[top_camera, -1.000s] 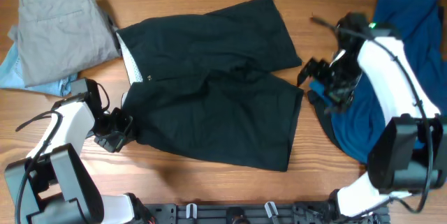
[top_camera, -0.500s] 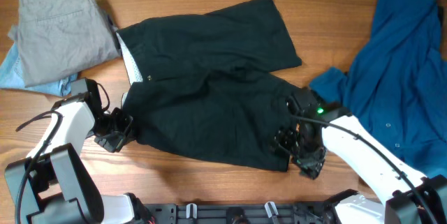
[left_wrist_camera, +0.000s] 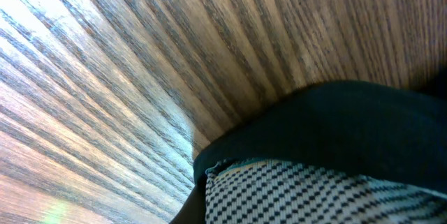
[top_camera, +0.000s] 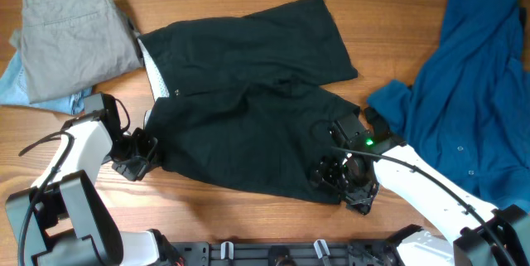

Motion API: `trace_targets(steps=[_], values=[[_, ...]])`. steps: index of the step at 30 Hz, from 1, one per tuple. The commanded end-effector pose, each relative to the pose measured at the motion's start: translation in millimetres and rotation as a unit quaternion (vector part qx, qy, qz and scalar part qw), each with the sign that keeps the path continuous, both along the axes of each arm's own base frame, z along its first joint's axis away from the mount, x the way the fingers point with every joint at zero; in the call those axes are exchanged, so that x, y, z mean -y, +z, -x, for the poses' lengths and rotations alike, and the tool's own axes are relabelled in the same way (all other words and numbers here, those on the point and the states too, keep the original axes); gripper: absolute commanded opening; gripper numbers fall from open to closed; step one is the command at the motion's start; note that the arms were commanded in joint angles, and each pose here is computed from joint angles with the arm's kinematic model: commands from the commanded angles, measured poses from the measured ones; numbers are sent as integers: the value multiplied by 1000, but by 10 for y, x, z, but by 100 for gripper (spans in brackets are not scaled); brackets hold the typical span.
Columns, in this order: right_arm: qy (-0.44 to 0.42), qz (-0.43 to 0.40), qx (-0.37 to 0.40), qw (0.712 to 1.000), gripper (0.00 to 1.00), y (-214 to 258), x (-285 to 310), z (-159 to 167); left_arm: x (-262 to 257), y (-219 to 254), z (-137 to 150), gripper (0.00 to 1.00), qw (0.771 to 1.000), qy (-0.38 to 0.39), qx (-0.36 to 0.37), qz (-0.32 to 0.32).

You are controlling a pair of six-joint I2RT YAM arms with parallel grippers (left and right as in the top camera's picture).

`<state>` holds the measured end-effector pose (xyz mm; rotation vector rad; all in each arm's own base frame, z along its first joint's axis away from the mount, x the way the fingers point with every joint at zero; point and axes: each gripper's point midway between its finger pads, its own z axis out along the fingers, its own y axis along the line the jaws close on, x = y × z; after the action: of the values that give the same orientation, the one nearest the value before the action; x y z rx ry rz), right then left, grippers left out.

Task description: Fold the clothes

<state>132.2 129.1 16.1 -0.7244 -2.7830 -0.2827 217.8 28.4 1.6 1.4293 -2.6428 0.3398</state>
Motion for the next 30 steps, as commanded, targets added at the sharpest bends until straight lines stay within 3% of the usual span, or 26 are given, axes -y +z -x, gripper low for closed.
trace_targets(steps=[1,7,12,18,21,27,30], values=[[9,2,-13,1000,87,5,19,98,40,-11,11,5,1000,-11,-1,7],[6,3,-26,1000,83,-103,-38,251,40,-11,12,6,1000,-11,-1,7],[5,12,-11,1000,77,-144,-12,199,43,-10,22,5,1000,-11,-3,8],[6,38,12,999,38,-177,68,116,44,-10,24,6,1000,-11,-3,8],[14,43,19,999,4,-183,89,98,52,-8,46,4,1000,-22,-5,10],[16,60,32,998,4,-90,136,-6,106,26,217,4,997,-68,-26,23],[32,68,73,994,4,188,145,-279,114,154,241,4,996,-87,-20,24]])
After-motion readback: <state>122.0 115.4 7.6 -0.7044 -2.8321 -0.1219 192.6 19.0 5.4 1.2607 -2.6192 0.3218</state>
